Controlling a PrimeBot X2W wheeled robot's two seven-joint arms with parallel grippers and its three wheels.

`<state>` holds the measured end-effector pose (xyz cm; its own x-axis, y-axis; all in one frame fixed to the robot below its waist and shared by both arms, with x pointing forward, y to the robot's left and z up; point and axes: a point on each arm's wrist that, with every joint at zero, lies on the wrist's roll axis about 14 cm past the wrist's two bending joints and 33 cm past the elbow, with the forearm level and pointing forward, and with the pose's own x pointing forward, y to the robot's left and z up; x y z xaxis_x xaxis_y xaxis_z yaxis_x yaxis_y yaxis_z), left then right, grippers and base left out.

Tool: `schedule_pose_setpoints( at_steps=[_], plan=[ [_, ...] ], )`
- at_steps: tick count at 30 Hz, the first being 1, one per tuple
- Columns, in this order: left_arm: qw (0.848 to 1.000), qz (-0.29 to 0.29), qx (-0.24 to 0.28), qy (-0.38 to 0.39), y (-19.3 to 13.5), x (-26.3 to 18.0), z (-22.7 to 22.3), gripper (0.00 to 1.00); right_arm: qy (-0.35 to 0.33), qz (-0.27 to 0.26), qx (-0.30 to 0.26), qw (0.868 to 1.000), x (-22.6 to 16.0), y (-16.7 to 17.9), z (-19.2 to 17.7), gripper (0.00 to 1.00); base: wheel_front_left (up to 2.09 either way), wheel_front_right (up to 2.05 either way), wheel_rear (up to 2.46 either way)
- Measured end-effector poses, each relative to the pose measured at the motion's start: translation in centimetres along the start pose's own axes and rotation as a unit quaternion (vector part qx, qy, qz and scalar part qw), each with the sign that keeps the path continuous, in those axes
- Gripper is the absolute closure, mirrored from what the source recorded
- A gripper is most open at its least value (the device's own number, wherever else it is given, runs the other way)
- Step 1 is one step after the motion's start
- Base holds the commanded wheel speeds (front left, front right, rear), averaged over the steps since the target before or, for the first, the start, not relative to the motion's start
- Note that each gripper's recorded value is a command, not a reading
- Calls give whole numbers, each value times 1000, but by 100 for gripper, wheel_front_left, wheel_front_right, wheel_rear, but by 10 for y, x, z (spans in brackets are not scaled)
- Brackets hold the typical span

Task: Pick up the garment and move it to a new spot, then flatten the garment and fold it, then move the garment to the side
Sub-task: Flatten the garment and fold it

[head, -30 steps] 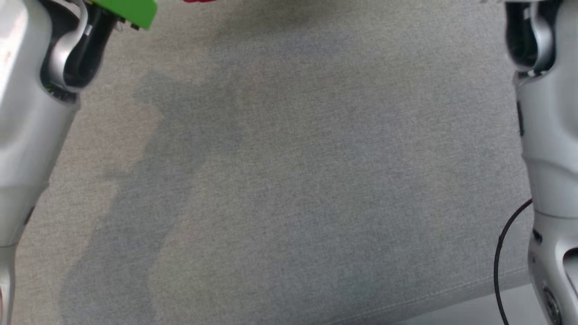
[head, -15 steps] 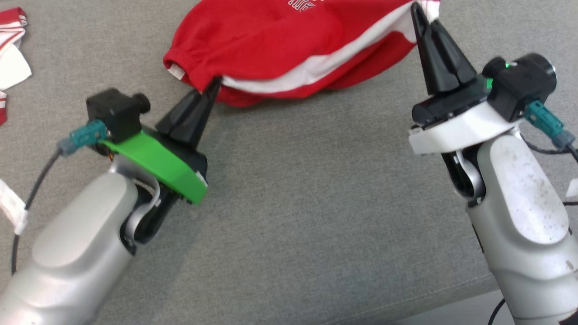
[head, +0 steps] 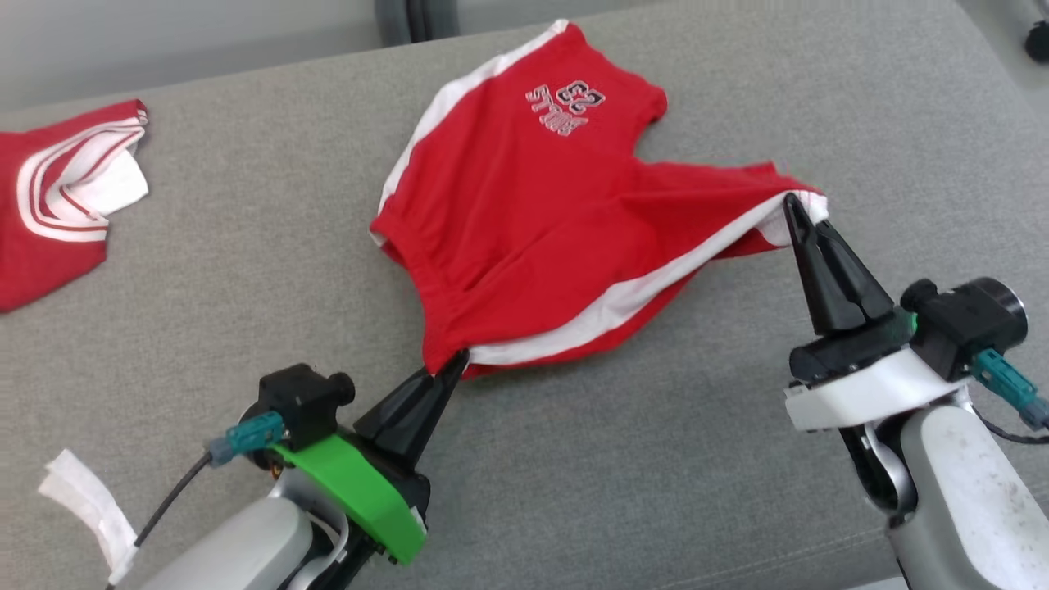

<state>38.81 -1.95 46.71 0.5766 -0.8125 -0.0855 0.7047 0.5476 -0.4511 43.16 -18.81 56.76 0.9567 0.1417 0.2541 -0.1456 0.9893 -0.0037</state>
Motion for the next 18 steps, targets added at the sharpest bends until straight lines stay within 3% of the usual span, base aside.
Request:
schedule_pose_setpoints(
  at_steps=[10, 18],
  plan=[
    [999, -4, -3, -36, -51, -41, 20, 100, -18, -30, 16, 999, -57, -4, 33, 100, 0, 0, 0],
    [999, 14, -37, -21, -56, -50, 6, 100, 31, -43, 27, 998, -63, -11, 11, 100, 0, 0, 0]
  ],
)
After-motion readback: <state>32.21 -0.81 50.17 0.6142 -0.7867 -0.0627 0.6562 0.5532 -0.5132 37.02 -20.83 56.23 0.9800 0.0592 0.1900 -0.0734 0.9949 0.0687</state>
